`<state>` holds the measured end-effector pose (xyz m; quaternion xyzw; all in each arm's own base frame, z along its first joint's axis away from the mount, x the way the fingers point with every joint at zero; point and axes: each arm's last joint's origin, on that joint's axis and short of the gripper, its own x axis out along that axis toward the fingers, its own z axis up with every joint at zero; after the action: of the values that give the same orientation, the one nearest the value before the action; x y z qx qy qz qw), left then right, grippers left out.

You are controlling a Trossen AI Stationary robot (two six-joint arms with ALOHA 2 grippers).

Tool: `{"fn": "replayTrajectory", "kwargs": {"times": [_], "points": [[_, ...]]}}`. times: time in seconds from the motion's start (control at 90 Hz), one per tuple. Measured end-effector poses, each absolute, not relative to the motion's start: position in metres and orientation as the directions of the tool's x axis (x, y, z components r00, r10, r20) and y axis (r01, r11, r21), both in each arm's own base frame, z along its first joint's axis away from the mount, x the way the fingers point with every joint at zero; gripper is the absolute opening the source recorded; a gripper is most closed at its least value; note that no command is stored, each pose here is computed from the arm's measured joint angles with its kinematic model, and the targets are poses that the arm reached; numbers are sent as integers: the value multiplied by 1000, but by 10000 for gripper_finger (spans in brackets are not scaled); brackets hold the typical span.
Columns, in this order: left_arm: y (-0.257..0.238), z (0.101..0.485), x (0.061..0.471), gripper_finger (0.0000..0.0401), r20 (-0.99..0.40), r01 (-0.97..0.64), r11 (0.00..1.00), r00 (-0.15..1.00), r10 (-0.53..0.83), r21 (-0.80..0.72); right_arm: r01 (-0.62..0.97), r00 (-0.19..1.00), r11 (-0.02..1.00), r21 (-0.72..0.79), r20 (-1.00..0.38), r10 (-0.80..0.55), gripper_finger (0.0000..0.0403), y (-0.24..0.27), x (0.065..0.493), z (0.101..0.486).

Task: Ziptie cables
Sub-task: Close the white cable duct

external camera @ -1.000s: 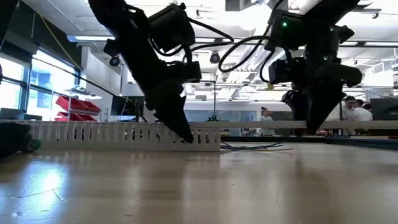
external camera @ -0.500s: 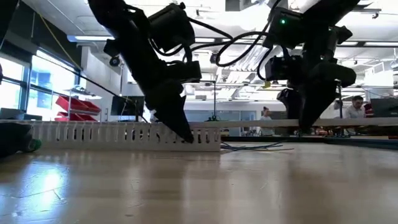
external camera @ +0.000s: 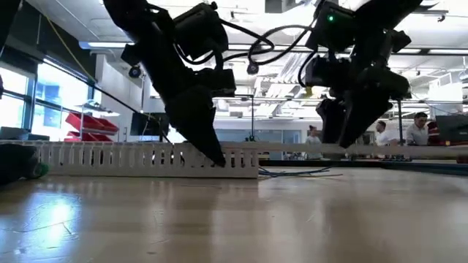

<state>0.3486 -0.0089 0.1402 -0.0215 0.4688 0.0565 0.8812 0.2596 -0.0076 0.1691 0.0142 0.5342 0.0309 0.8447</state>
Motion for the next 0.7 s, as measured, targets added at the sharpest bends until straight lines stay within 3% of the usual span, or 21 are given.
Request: {"fn": "replayTrajectory", "kwargs": {"times": [0.3, 0.522, 0.7], "points": [[-8, 140, 344, 230, -851, -162, 986, 513, 117, 38, 33, 369, 999, 15, -929, 2, 333, -9, 233, 190], [-7, 139, 340, 230, -874, -173, 983, 468, 131, 55, 326, 141, 945, -19, -988, -69, 302, -17, 199, 196], [-9, 137, 338, 230, -882, -171, 983, 449, 144, 74, 512, -50, 849, -127, -992, -118, 242, -30, 184, 191]]}}
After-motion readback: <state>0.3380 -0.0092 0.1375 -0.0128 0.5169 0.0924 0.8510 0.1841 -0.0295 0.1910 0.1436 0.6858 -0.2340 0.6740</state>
